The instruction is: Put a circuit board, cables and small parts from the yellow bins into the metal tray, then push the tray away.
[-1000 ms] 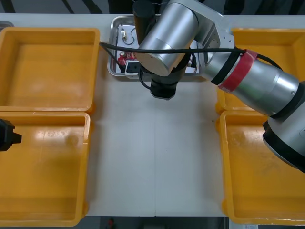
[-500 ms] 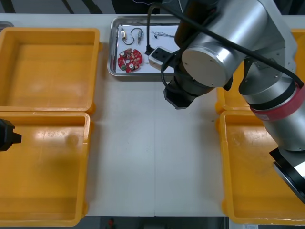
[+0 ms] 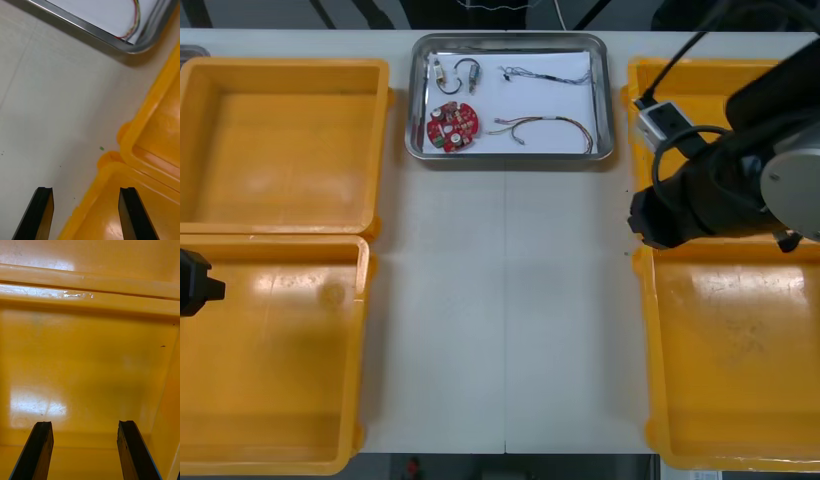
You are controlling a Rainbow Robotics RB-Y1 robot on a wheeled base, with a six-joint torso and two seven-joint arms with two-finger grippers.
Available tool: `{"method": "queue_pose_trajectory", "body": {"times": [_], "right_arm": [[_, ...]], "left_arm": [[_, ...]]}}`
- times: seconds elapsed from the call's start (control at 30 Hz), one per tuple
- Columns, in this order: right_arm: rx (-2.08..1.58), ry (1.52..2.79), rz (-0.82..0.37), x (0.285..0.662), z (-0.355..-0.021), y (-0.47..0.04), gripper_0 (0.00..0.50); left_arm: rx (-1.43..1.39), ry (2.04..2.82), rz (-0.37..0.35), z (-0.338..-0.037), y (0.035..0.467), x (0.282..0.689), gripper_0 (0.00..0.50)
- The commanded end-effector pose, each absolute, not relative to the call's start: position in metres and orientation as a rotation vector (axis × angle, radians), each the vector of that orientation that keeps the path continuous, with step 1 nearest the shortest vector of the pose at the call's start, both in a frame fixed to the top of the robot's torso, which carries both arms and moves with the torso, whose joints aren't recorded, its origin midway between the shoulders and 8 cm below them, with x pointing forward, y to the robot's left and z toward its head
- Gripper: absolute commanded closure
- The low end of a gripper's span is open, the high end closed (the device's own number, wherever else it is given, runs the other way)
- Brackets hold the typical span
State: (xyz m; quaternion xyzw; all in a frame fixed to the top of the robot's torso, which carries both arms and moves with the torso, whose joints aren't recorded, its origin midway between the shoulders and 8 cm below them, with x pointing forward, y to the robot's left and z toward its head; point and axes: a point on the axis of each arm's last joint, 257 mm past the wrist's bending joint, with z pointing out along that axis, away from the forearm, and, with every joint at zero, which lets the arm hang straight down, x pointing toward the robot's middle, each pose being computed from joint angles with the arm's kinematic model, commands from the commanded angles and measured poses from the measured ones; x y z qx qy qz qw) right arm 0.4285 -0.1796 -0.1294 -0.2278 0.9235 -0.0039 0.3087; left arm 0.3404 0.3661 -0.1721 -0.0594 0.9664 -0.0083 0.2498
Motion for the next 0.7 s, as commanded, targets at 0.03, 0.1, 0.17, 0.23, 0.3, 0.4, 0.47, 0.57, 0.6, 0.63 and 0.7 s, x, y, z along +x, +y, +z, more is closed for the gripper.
{"method": "queue_pose_trajectory", "body": {"times": [0.03,0.1,0.17,0.23,0.3,0.4,0.47,0.57,0.6,0.63,0.7], "right_arm": [[-0.391,2.455,-0.037,0.410,-0.127,-0.232,0.000],[-0.335,2.467,-0.044,0.404,-0.130,-0.250,0.000],[-0.259,2.490,-0.035,0.396,-0.134,-0.272,0.000],[-0.210,2.507,-0.020,0.389,-0.136,-0.286,0.000],[-0.164,2.523,-0.005,0.383,-0.138,-0.300,0.000],[-0.104,2.545,0.006,0.371,-0.140,-0.321,0.000],[-0.063,2.558,0.014,0.363,-0.141,-0.333,0.000],[-0.013,2.579,0.016,0.353,-0.147,-0.344,0.000],[-0.005,2.585,0.014,0.351,-0.150,-0.346,0.000],[0.015,2.597,0.008,0.348,-0.154,-0.350,0.000],[0.035,2.615,-0.007,0.342,-0.160,-0.355,0.000]], "left_arm": [[-0.029,2.579,0.049,-0.149,0.371,0.348,0.000],[-0.029,2.579,0.049,-0.149,0.371,0.348,0.000],[-0.029,2.579,0.049,-0.149,0.371,0.348,0.000],[-0.029,2.579,0.049,-0.149,0.371,0.348,0.000],[-0.029,2.579,0.049,-0.149,0.371,0.348,0.000],[-0.029,2.579,0.049,-0.149,0.371,0.348,0.000],[-0.029,2.579,0.049,-0.149,0.371,0.348,0.000],[-0.029,2.579,0.049,-0.149,0.371,0.348,0.000],[-0.029,2.579,0.049,-0.149,0.371,0.348,0.000],[-0.029,2.579,0.049,-0.149,0.371,0.348,0.000],[-0.029,2.579,0.049,-0.149,0.371,0.348,0.000]]}}
